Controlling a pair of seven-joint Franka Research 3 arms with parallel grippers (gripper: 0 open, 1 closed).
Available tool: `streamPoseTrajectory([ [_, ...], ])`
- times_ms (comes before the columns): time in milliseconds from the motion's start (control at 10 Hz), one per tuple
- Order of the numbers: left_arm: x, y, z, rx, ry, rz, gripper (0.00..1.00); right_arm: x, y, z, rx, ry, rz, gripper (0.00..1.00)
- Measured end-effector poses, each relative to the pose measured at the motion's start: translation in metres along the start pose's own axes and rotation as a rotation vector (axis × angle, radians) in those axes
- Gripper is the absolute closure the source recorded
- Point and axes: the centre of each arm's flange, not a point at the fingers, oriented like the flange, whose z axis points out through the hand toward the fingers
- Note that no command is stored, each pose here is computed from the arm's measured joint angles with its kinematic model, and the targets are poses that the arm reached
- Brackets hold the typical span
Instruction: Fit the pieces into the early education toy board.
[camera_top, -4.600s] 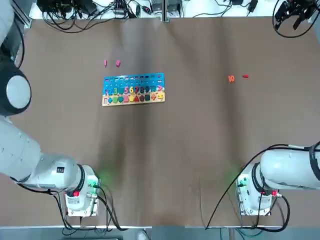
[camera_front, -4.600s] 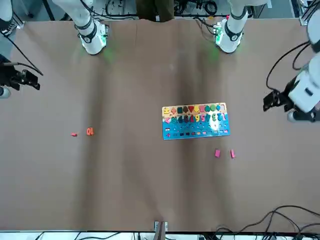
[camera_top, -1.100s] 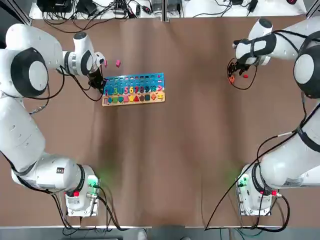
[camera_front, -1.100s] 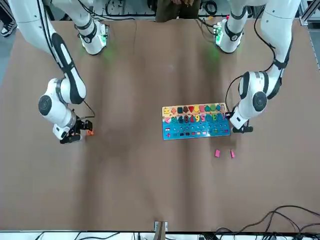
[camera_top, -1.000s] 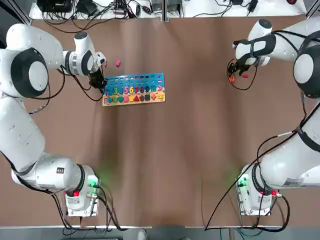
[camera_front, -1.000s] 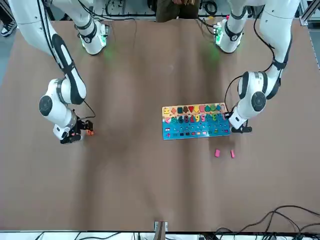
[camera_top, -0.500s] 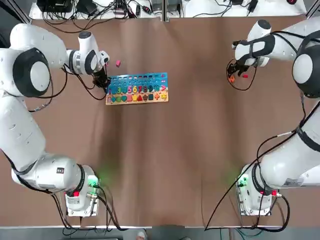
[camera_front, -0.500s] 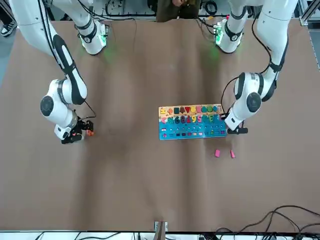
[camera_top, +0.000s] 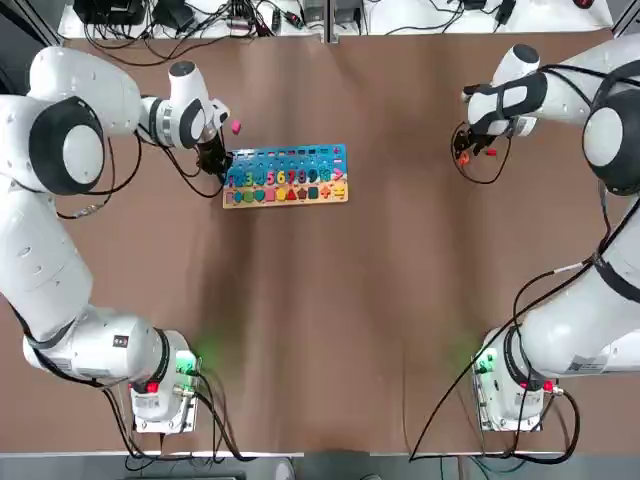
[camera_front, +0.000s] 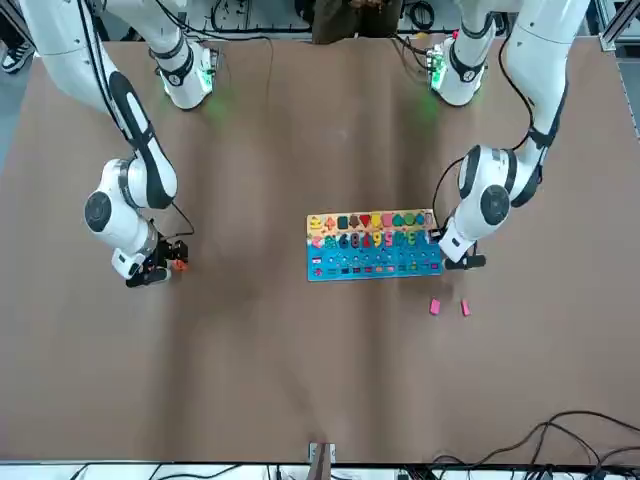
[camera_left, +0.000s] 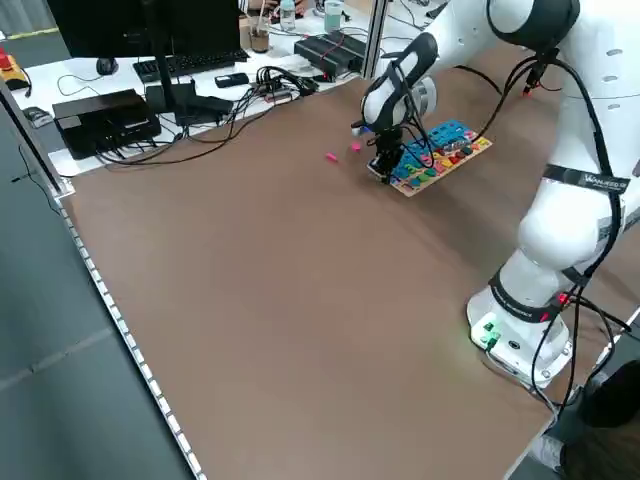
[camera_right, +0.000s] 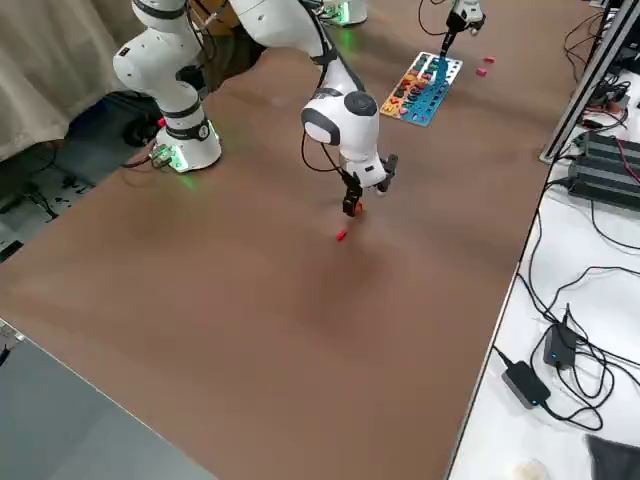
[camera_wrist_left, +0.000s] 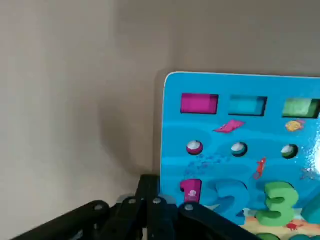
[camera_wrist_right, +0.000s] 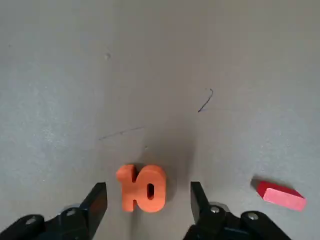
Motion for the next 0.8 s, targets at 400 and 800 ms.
streamPoseTrajectory([
  [400,-0.006,0.037,0.002,0.001,0.004,-0.039,0.99,0.0,-0.003,0.003,-0.001,0.001,-0.005,0.27],
  [800,-0.007,0.076,0.003,0.002,0.013,-0.094,0.99,-0.001,-0.003,0.004,-0.001,0.0,-0.005,0.31],
])
